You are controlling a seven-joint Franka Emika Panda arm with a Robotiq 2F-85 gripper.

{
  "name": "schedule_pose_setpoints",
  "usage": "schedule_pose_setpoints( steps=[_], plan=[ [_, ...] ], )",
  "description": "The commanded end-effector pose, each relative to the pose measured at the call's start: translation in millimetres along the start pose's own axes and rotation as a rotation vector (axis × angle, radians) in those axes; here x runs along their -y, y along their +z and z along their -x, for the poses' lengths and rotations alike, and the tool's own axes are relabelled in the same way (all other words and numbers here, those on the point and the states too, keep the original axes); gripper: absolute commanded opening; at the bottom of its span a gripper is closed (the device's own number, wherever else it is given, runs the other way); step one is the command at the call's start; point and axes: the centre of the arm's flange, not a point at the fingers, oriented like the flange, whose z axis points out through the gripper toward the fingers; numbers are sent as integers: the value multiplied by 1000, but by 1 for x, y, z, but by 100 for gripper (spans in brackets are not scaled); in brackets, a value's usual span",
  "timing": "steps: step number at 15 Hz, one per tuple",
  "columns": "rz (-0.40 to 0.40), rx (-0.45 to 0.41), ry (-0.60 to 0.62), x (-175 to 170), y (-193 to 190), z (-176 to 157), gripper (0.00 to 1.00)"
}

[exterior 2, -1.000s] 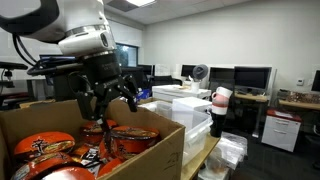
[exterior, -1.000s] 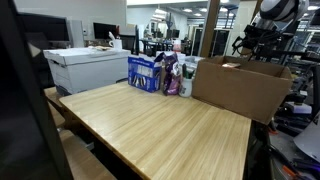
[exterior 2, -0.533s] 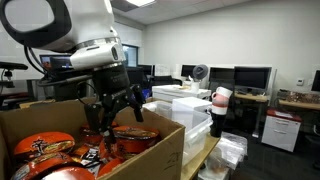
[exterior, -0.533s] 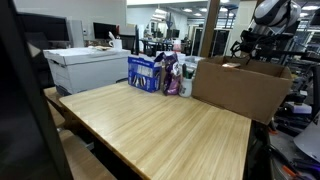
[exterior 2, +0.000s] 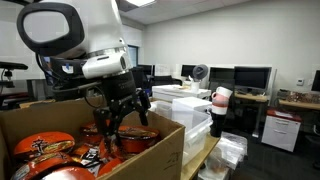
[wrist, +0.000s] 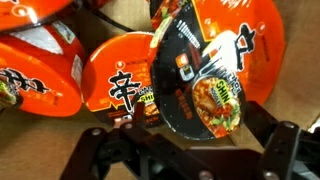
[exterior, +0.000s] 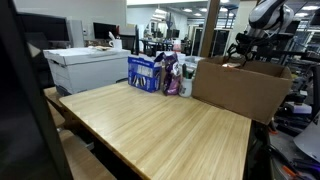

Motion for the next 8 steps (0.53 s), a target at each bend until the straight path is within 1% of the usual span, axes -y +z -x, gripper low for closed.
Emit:
schedule_pose_setpoints(
  steps=[1,4,8],
  plan=[
    [-26,26,25,7,12,12,100],
    [-19,43,-2,11,17,26,100],
    [3,61,-30,12,26,36,100]
  ],
)
